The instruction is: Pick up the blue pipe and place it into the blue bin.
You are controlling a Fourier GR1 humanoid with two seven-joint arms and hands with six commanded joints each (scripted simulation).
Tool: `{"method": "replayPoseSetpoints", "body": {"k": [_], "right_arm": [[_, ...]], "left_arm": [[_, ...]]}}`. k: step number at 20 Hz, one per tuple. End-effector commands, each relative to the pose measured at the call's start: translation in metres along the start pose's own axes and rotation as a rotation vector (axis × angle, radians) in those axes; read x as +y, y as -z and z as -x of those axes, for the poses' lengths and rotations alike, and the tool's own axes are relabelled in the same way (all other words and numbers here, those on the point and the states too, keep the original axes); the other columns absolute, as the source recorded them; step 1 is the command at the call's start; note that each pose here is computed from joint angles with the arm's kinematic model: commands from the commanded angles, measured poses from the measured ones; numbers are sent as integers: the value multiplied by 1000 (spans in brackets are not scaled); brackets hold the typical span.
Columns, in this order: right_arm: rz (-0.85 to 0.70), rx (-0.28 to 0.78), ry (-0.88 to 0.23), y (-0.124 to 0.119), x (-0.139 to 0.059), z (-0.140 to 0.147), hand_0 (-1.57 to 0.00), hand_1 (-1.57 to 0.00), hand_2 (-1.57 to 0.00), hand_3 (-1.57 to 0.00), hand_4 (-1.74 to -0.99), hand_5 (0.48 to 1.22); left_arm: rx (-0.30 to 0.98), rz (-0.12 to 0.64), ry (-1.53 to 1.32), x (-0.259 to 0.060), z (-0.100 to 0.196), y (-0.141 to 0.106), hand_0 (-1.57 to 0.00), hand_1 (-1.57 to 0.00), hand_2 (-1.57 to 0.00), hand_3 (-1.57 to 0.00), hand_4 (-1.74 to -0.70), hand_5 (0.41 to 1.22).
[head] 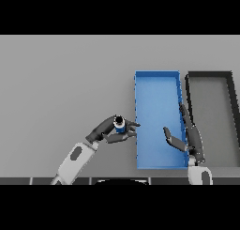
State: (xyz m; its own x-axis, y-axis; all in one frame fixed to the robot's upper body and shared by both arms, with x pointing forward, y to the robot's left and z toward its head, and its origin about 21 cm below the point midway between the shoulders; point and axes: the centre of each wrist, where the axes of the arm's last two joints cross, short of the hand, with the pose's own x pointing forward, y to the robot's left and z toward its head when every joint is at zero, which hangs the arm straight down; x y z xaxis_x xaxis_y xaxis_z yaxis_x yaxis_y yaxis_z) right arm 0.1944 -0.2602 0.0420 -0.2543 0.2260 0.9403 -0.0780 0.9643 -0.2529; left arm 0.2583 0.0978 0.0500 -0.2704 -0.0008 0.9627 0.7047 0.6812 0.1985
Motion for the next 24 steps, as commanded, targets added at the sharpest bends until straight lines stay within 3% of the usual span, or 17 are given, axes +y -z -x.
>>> {"method": "replayPoseSetpoints", "body": {"k": [1, 3, 7, 11, 15, 24], "right_arm": [[-65, -6, 65, 5, -1, -10, 1, -22, -89, -1, -1202, 624], [-175, -8, 120, 18, -11, -29, 1, -29, -120, -1, -1215, 607], [-415, -42, 147, 47, -12, -70, 1, -11, -106, 0, -1247, 568], [-579, -103, 58, 63, 5, -107, 1, -4, -81, 1, -1281, 558], [-702, -129, 26, 81, 28, -126, 1, -1, -42, 1, -1302, 559], [-885, -164, -24, 113, 71, -149, -11, -20, -71, 1, -1209, 534]], "left_arm": [[-9, -4, -8, 1, 0, -2, -1571, -1571, -1571, -1571, -1467, 1221], [6, 10, -18, -4, 3, -1, -1571, -1571, -1571, -1571, -1467, 1221], [-7, 8, -9, -5, -1, -4, -1571, -1571, -1571, -1571, -1467, 1221], [6, 7, 3, 1, -1, -2, -1571, -1571, -1571, -1571, -1467, 1221], [-2, 1, 15, 4, -3, 2, -1571, -1571, -1571, -1571, -1467, 1221], [2, 40, -31, 2, 1, 3, -1571, -1571, -1571, -1571, -1470, 1221]]}}
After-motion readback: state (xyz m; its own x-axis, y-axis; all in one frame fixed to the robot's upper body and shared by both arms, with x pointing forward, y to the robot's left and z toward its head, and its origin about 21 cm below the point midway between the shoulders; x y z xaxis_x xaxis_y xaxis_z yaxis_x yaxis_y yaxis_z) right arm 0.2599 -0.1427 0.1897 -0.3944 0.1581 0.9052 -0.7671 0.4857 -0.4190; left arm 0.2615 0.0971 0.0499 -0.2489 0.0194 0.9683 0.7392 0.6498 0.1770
